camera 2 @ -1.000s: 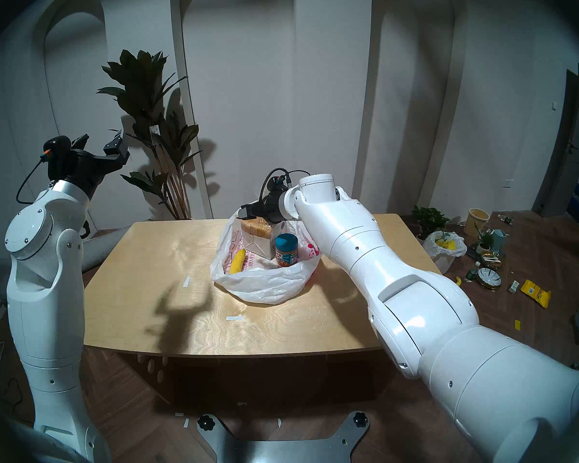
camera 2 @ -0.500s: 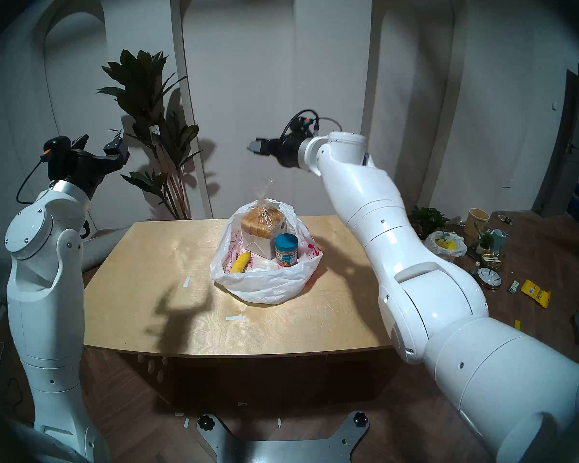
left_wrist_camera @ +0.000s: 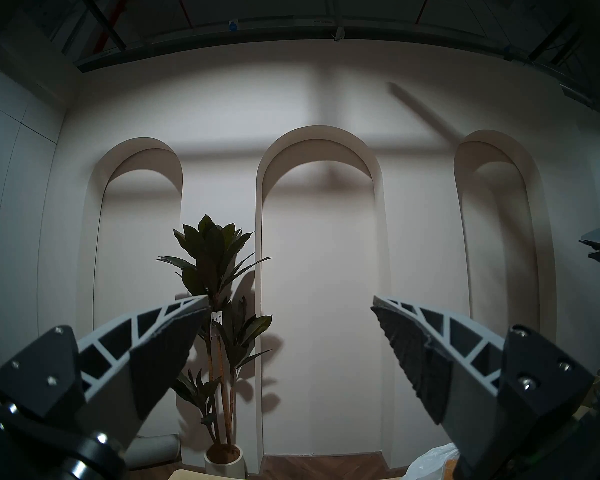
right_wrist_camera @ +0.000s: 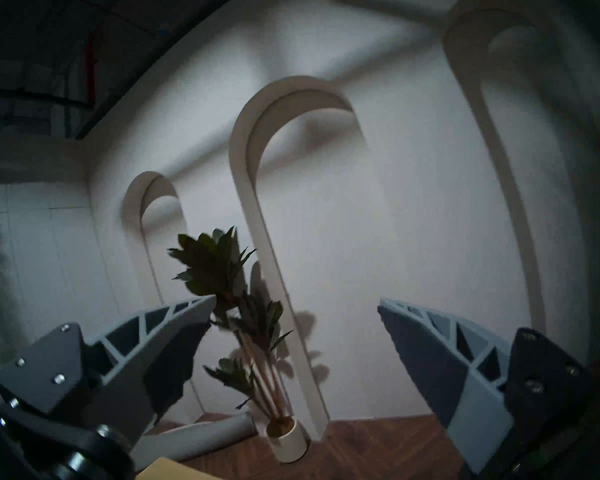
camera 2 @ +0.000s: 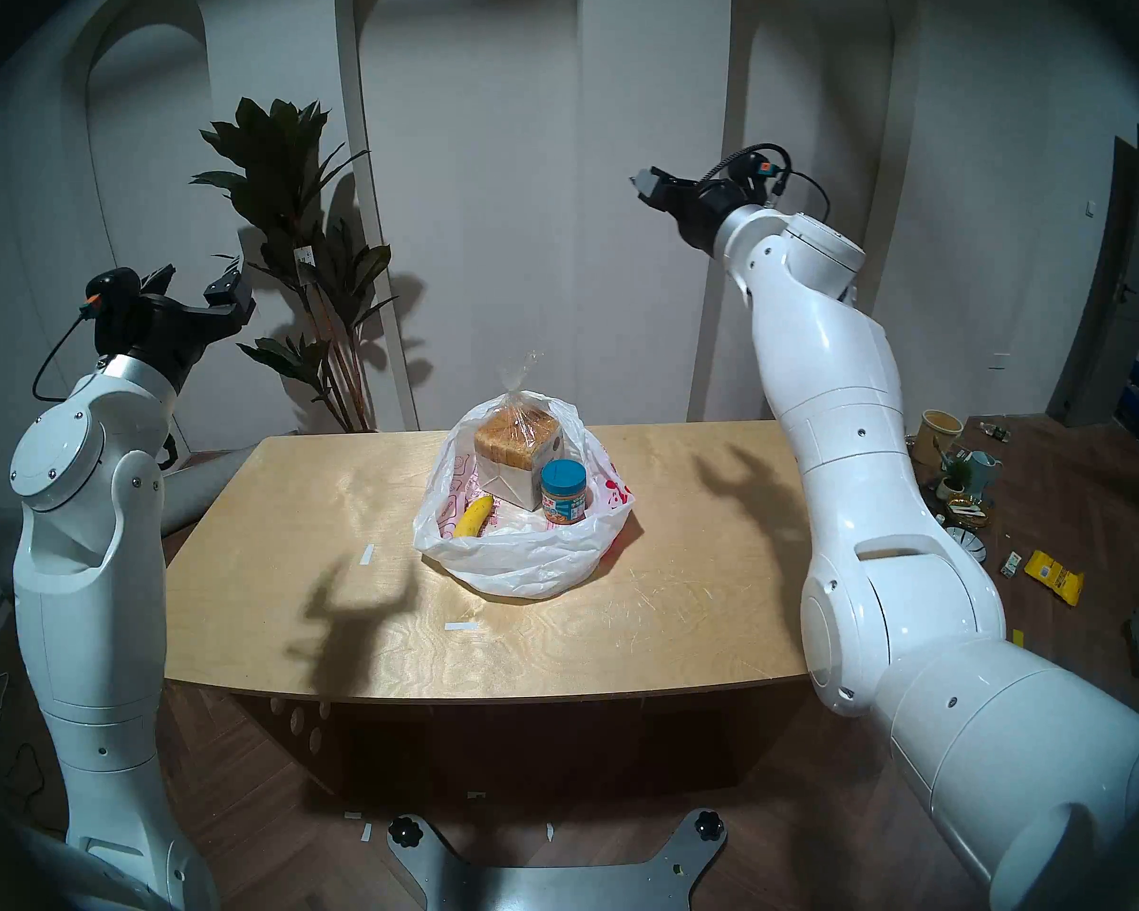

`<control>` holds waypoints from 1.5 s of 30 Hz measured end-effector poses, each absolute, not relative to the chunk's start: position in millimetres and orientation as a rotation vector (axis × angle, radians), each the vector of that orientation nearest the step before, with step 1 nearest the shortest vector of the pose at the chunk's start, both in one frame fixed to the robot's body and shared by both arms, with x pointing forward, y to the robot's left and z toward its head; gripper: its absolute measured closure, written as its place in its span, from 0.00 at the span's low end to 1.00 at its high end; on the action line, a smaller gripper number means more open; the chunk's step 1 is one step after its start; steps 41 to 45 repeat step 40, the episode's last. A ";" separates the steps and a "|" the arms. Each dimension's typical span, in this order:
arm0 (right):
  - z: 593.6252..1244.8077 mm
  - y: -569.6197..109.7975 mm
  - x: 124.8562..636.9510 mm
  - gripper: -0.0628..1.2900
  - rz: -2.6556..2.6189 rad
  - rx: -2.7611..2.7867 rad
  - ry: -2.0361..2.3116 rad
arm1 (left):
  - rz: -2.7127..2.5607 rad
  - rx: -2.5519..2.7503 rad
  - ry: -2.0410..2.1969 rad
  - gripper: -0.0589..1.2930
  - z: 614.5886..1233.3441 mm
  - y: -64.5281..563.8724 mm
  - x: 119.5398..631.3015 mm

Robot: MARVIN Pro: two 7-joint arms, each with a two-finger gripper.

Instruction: Bag the groceries: heavy items first, fragile items on top

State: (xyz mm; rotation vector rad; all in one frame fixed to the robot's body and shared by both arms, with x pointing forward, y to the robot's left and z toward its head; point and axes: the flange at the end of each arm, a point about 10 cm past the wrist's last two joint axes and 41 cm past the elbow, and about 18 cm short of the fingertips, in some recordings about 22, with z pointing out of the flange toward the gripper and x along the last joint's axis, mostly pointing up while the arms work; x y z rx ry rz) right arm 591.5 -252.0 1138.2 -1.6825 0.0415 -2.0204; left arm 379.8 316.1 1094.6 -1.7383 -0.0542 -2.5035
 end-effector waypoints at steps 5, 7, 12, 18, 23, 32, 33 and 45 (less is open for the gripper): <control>1123.2 -273.2 580.8 0.05 -2.054 -1.703 0.107 | -2.503 -1.739 -0.054 0.03 1094.4 316.1 379.8; 1116.8 -279.0 575.8 0.05 -2.062 -1.714 0.122 | -2.503 -1.739 -0.054 0.03 1094.4 316.1 379.9; 1097.2 -284.2 562.9 0.05 -2.066 -1.747 0.137 | -2.502 -1.740 -0.054 0.03 1094.1 316.1 380.0; 1078.1 -279.1 548.9 0.05 -2.055 -1.768 0.122 | -2.501 -1.741 -0.054 0.03 1093.7 316.2 380.1; 1061.5 -267.3 535.2 0.05 -2.031 -1.777 0.081 | -2.500 -1.743 -0.054 0.03 1093.4 316.2 380.2; 1030.3 -237.3 510.5 0.05 -1.951 -1.805 -0.005 | -2.499 -1.745 -0.054 0.03 1092.8 316.3 380.4; 1028.0 -235.5 508.3 0.05 -1.945 -1.807 -0.010 | -2.499 -1.745 -0.054 0.03 1092.8 316.3 380.5; 1015.3 -225.9 492.1 0.05 -1.917 -1.816 -0.042 | -2.498 -1.745 -0.054 0.03 1092.6 316.4 380.5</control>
